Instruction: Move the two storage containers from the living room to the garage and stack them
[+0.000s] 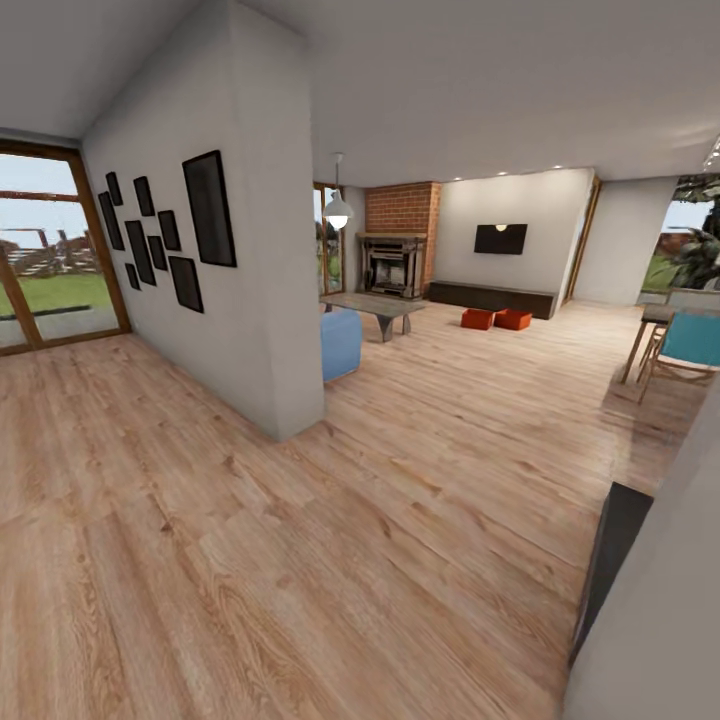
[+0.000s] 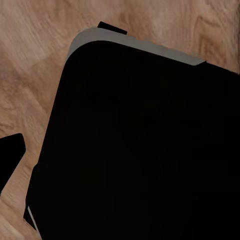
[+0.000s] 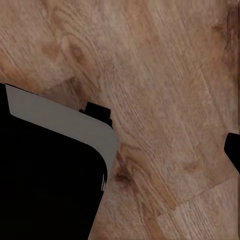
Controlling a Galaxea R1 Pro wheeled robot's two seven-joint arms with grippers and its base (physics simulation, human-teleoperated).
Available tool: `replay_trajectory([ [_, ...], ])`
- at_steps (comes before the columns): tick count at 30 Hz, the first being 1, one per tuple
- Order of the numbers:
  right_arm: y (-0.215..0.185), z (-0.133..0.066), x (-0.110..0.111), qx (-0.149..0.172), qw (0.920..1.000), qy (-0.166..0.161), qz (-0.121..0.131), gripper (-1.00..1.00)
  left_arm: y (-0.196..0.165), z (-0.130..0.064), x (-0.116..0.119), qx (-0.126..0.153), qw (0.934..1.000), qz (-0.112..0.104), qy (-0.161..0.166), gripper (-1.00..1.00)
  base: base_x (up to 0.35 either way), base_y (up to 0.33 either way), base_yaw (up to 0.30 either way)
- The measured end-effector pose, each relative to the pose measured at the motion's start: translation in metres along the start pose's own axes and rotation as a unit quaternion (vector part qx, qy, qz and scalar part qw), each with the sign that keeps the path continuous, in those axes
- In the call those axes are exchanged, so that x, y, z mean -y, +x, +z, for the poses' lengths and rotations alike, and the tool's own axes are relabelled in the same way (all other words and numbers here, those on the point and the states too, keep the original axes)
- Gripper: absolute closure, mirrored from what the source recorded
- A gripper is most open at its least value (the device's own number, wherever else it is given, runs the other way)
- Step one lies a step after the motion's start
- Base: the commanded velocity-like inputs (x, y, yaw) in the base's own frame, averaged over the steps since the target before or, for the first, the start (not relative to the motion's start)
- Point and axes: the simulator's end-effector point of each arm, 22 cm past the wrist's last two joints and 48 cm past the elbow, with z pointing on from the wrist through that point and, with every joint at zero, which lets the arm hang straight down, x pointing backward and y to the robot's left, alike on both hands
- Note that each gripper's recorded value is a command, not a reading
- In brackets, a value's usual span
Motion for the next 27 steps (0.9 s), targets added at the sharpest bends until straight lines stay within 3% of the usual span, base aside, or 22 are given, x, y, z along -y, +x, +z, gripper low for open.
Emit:
replay_trajectory([
  [27,0.0004,0.0000,0.0005,0.000,1.0000,-0.001,-0.001,-1.00,0.0000,0.0000,0.0000,0.000,1.0000,0.000,0.000,-1.00,0.322,0.000,0.000],
])
